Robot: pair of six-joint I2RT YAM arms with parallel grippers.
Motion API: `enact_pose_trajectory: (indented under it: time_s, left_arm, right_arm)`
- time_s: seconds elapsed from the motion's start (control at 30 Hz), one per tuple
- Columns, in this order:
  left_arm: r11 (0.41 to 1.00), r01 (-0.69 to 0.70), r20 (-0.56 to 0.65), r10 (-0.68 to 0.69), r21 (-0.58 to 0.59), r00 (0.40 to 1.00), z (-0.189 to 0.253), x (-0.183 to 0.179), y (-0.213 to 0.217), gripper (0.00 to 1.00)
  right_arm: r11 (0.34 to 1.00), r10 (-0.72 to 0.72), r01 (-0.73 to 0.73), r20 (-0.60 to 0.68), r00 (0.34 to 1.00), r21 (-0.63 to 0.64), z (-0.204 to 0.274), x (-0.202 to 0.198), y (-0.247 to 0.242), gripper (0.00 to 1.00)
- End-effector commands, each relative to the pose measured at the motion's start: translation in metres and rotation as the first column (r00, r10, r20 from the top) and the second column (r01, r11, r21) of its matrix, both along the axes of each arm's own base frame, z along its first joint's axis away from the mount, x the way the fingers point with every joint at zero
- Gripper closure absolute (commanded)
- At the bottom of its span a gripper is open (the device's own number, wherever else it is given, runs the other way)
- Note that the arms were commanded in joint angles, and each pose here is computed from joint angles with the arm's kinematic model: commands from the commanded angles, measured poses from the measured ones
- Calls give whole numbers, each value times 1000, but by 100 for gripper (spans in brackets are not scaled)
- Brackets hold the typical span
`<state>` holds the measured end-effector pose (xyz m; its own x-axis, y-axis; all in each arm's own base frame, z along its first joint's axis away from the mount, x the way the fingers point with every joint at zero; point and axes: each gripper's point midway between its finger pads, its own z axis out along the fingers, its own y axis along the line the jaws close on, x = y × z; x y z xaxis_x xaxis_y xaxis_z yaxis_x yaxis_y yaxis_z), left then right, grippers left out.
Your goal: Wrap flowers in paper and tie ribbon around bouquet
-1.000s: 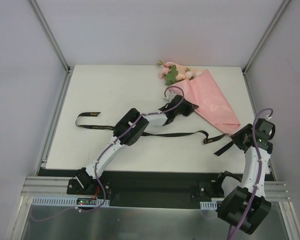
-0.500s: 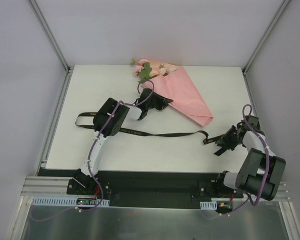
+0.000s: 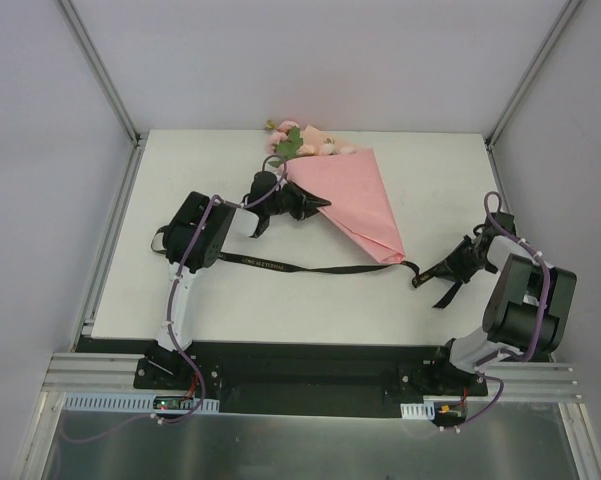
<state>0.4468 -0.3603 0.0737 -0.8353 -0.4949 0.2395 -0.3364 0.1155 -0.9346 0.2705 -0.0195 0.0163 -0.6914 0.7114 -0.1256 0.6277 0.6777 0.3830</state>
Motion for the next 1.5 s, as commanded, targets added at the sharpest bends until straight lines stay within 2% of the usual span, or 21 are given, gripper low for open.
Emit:
enact_pose_trajectory:
  time_s: [0.0,0.13,0.3,0.33,0.4,0.43,0.5,0.6,0.63,0.87,0.93,1.0,1.03,1.07,1.1,1.13,1.27,1.4,1.47]
  left_arm:
    - [988,106,81,-97,-111,992,55,-16,18,100]
    - [981,157,113,-145,-113,983,64,-22,39,100]
    - [957,281,124,-271,-71,955,60,-63,48,100]
    - [954,299,162,-290,-34,943,55,-69,51,100]
    - [948,317,134,-318,27,939,46,-87,57,100]
    - [939,331,173,-342,91,924,37,-93,61,100]
    - [924,355,156,-376,144,914,32,-107,68,100]
    - [898,380,196,-423,222,885,29,-122,77,100]
    - [883,379,189,-437,277,879,19,-127,82,100]
    - [862,358,156,-434,360,887,-4,-146,93,100]
    - [855,346,156,-431,387,889,-10,-150,97,99]
    - [845,326,150,-420,424,895,-12,-149,102,87]
    - [843,324,155,-422,429,893,-9,-146,101,82]
    - [835,342,120,-428,430,896,-11,-150,103,70]
    - [830,341,123,-432,441,893,-10,-148,103,64]
    - [829,336,132,-432,447,892,-4,-148,104,59]
    - [815,304,145,-422,494,895,5,-158,115,29]
    - [809,299,113,-406,505,907,14,-178,132,26]
    - [810,227,98,-329,540,939,17,-180,155,26]
  right_arm:
    - [992,-47,46,-7,999,-115,1,17,-25,79]
    - [989,-59,61,15,998,-133,8,33,-33,78]
    - [992,-12,20,66,998,-126,20,79,-30,78]
    - [992,-3,12,73,997,-125,22,86,-30,78]
    - [993,20,-9,92,996,-120,28,105,-29,78]
    - [994,29,-18,97,995,-111,30,109,-27,78]
    - [994,41,-31,90,995,-105,29,115,-26,77]
    - [995,73,-65,100,992,-78,31,128,-22,77]
    - [994,86,-77,116,989,-80,36,135,-23,77]
    - [990,126,-118,115,985,-76,46,143,-15,76]
    - [985,146,-134,120,982,-106,57,139,-16,70]
    - [980,174,-161,110,979,-119,64,131,-14,56]
    - [978,178,-161,121,977,-134,73,128,-15,52]
    - [975,190,-175,108,976,-139,73,119,-14,48]
    - [973,193,-176,105,976,-151,76,114,-15,41]
    - [971,195,-174,119,974,-167,84,110,-15,38]
    - [967,205,-183,114,972,-178,89,92,-13,30]
    - [954,203,-181,73,977,-237,89,81,-25,27]
    - [958,194,-174,68,979,-228,88,82,-26,26]
